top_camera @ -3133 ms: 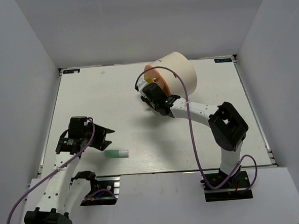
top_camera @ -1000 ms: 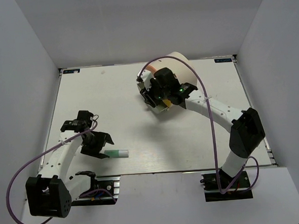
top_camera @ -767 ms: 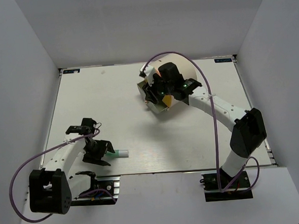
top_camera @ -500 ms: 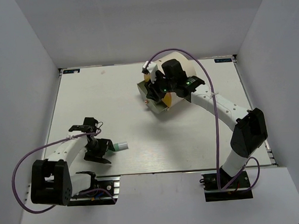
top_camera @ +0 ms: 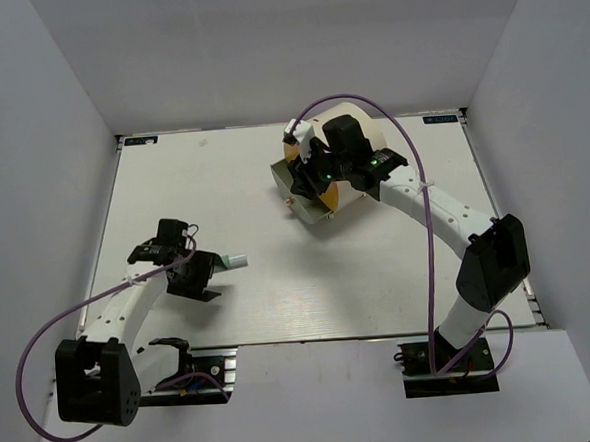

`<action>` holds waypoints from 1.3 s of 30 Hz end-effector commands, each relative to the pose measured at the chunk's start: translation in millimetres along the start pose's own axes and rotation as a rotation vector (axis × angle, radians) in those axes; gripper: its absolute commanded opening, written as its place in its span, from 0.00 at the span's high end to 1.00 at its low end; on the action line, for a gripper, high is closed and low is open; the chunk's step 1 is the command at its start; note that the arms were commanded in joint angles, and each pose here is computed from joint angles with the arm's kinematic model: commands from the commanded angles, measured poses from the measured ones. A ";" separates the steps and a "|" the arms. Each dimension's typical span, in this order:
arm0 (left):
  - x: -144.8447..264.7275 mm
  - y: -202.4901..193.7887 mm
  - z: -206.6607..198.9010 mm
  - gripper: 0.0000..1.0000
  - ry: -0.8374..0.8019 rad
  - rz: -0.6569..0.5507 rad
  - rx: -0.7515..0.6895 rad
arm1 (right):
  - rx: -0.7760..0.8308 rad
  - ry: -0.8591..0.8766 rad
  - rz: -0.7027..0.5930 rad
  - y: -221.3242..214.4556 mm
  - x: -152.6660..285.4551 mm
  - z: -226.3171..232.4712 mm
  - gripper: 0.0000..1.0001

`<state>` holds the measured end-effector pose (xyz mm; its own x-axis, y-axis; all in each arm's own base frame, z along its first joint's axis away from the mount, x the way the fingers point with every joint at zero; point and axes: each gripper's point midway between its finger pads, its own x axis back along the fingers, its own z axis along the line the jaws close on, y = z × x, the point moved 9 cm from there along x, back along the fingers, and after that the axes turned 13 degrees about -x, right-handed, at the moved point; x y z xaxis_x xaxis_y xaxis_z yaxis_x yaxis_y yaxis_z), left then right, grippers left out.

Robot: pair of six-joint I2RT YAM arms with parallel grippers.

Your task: Organize the makeup

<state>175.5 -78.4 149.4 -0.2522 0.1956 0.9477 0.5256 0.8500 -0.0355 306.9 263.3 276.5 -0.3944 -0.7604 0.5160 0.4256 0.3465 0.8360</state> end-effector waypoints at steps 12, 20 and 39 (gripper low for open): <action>-30.3 64.7 -100.7 0.08 -0.031 -0.240 0.074 | 0.022 -0.008 -0.038 4.2 19.5 3.6 0.50; -73.7 96.5 -146.4 0.08 0.205 -0.137 0.101 | 0.027 -0.050 -0.045 -1.2 30.9 1.6 0.50; -96.2 95.6 -143.8 0.90 0.246 0.017 -0.104 | 0.003 -0.059 -0.056 4.6 34.0 -10.1 0.50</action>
<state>368.4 -87.9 103.3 -0.0133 0.0699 0.9975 0.5187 0.8533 -0.0529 302.9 233.4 279.8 -0.4608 -0.7195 0.5196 0.4350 0.3272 0.8389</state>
